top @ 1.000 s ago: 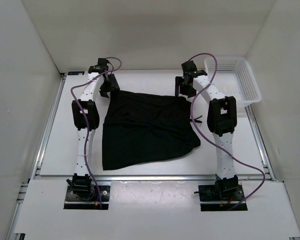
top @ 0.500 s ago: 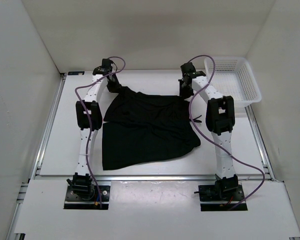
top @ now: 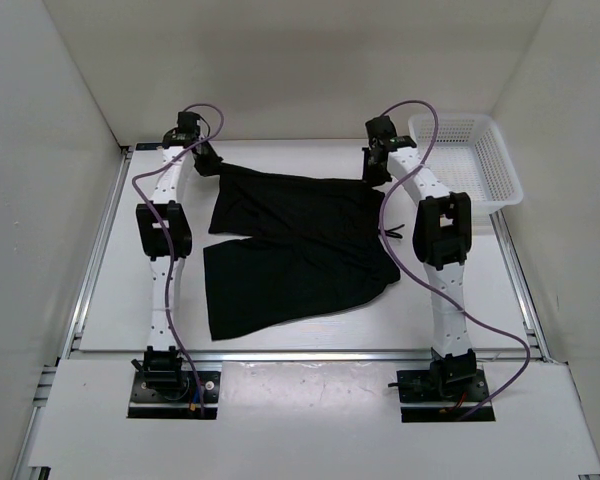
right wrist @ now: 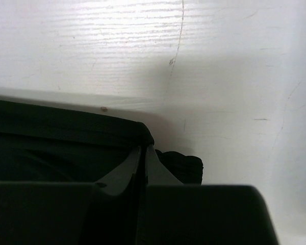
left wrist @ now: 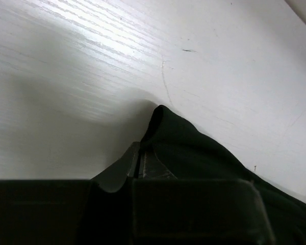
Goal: Fold and stack the shorts
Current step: Fold the shorts
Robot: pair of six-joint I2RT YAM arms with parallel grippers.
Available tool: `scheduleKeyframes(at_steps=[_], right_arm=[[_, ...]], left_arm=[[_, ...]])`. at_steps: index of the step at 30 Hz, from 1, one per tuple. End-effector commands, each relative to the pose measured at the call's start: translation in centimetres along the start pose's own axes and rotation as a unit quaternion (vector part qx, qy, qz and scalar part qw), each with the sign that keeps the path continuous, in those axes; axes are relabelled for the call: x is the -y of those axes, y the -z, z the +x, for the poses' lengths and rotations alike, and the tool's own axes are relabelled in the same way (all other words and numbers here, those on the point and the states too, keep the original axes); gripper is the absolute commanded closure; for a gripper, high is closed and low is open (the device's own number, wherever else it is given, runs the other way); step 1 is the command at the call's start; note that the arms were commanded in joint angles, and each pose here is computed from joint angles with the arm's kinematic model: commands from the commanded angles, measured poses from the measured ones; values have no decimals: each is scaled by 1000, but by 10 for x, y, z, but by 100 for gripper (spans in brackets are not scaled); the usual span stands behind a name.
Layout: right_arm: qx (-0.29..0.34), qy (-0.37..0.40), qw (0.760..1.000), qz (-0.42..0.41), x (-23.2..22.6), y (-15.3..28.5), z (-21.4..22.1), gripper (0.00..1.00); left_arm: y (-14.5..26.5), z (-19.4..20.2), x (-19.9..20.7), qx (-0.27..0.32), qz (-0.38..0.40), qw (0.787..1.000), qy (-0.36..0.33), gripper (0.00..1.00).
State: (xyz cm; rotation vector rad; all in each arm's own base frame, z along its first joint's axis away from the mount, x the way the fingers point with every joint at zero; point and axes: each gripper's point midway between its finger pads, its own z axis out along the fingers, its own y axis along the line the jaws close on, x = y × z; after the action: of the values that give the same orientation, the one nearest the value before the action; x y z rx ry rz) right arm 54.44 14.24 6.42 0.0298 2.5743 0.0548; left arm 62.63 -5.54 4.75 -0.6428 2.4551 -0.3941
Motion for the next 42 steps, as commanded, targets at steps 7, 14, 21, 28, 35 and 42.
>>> scheduleKeyframes(at_steps=[7, 14, 21, 28, 35, 42], right_arm=[[44, -19, 999, 14, 14, -6, -36, 93], [61, -19, 997, -34, -2, 22, -49, 30], [107, -17, 990, -87, -35, 91, -64, 28], [135, -23, 981, -134, -60, 173, -22, 33], [68, -78, 986, -134, -30, 196, 98, 88], [6, -153, 974, -166, 4, 220, 209, 71]], left_arm=[[22, -30, 30, 41, 55, 998, -5, 90], [41, -36, 35, 50, 59, 997, -17, 39], [141, -80, 27, 121, 40, 992, -12, 19], [222, -27, -30, 93, -61, 994, 10, 25], [253, 128, -78, -19, -100, 992, 69, 39], [280, 280, -115, -142, -121, 979, 85, 37]])
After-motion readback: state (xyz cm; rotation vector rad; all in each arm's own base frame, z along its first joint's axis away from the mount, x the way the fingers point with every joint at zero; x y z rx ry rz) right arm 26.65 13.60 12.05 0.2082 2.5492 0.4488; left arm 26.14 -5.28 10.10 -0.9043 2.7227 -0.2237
